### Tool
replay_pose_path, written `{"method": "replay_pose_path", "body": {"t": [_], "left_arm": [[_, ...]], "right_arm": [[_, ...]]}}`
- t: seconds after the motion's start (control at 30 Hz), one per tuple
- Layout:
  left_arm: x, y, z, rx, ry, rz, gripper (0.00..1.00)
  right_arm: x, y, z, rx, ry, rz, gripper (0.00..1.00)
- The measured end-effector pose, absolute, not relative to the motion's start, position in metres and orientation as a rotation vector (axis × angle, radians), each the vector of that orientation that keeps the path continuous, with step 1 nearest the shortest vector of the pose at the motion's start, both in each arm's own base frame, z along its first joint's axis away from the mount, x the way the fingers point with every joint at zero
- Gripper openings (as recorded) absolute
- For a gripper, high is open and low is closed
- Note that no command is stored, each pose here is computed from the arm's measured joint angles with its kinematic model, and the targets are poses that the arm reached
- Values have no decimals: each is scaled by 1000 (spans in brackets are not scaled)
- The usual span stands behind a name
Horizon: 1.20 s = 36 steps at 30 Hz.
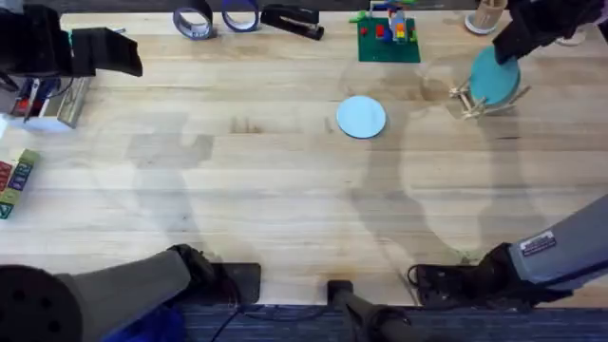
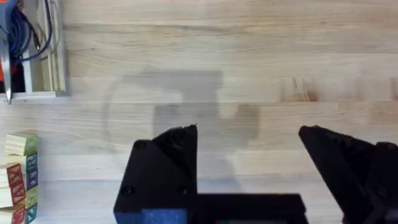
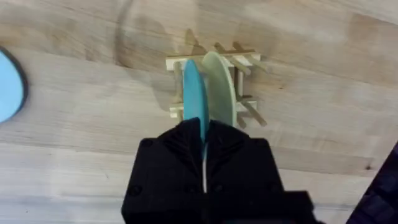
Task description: Pick up the plates from the table one by one and place each into a slot on the dish rack.
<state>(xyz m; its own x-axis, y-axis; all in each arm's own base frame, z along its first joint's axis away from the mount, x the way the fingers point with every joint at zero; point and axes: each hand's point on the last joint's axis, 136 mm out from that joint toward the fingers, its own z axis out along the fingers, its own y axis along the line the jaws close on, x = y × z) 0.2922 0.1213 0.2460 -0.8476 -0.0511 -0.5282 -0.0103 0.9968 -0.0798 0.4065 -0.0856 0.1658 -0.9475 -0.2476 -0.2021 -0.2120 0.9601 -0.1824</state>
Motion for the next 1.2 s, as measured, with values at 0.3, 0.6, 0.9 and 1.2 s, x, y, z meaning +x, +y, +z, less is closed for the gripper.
{"method": "replay_pose_path", "body": {"t": [0.3, 0.6, 0.9, 1.2], "left_arm": [[292, 121, 246, -43, 2581, -99, 993], [292, 121, 246, -43, 2581, -99, 993], [292, 121, 246, -43, 2581, -99, 993], [292, 121, 246, -43, 2581, -99, 993]], "right_arm": [[407, -86, 161, -345, 2899, -229, 31], [407, -86, 161, -344, 2899, -230, 112], [407, -87, 161, -343, 2898, -240, 146], [408, -87, 162, -342, 2895, -241, 150]]}}
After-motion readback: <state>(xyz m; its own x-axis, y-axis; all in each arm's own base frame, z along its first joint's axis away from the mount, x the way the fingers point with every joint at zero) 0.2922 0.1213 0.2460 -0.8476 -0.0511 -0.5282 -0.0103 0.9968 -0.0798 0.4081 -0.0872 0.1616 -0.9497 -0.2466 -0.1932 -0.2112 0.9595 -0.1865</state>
